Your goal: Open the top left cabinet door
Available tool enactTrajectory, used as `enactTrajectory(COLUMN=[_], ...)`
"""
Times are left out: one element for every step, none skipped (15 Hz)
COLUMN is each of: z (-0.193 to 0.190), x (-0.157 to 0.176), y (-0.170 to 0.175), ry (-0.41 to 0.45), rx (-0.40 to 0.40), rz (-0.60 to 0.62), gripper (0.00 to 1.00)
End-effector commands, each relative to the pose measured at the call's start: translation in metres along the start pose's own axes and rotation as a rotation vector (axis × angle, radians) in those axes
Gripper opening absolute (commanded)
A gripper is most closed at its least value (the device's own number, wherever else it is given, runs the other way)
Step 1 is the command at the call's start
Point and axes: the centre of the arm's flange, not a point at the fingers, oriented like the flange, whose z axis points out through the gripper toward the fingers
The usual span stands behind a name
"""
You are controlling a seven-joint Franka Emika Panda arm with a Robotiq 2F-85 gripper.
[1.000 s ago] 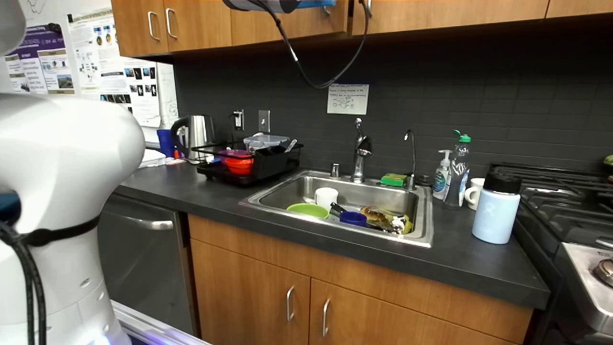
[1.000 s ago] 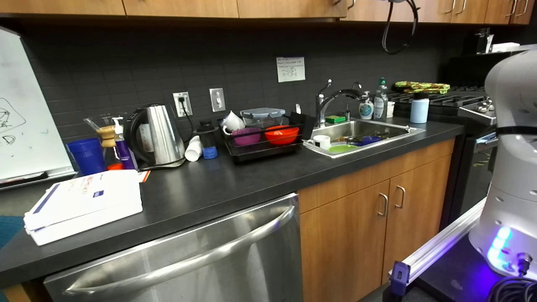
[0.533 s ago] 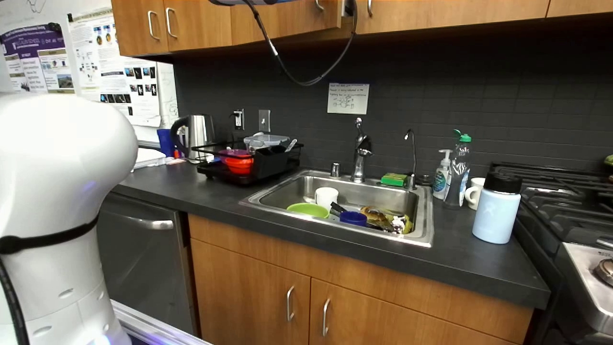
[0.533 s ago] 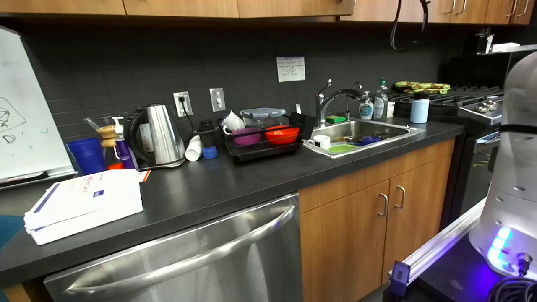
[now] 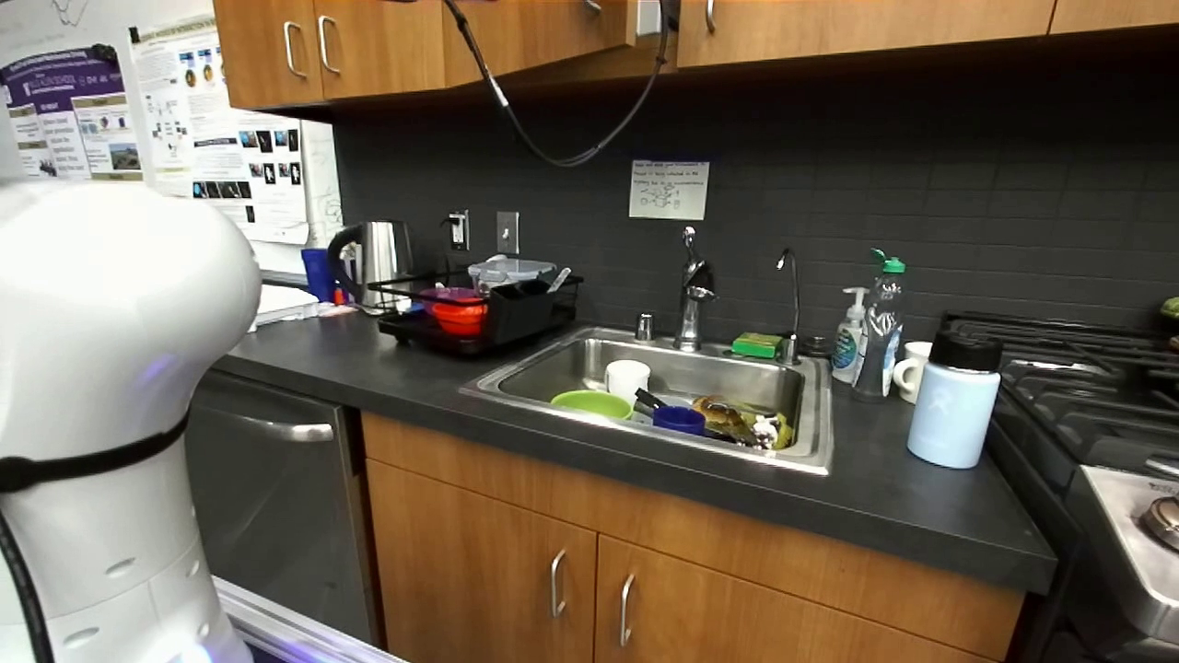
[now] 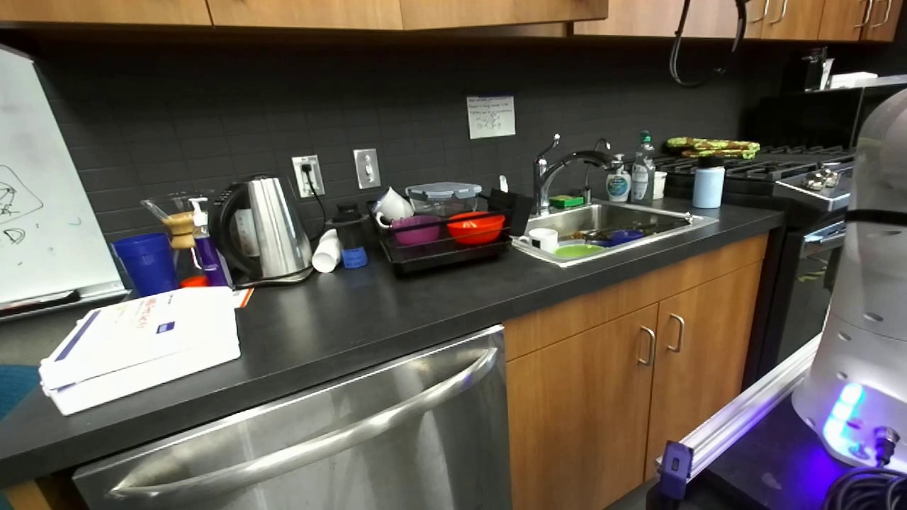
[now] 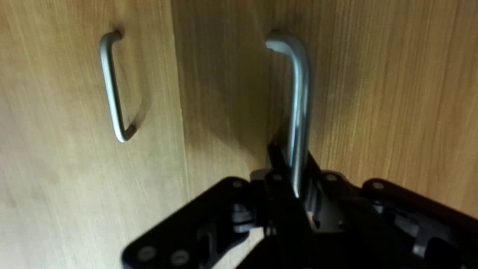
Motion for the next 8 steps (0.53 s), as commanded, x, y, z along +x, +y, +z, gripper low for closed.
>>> enactTrajectory(z=[-0.046, -0.049, -0.051, -0.054, -0.056, -0.058, -0.059, -0.06], x=[-0.009, -0.01, -0.01, -0.009, -0.009, -0.008, -0.008, -0.007], y=[0.027, 0.025, 0.023, 0.024, 0.024, 0.025, 0.024, 0.022], ry=[0.015, 0.024, 0.031, 0.034, 0.037, 0.041, 0.042, 0.042], rx=[0.063, 0.087, 0.103, 0.112, 0.119, 0.127, 0.134, 0.141], rz=[0.061, 0.068, 0.069, 0.073, 0.077, 0.081, 0.085, 0.089], gripper=[0.03, 0.03, 0.03, 0.03, 0.03, 0.03, 0.03, 0.03])
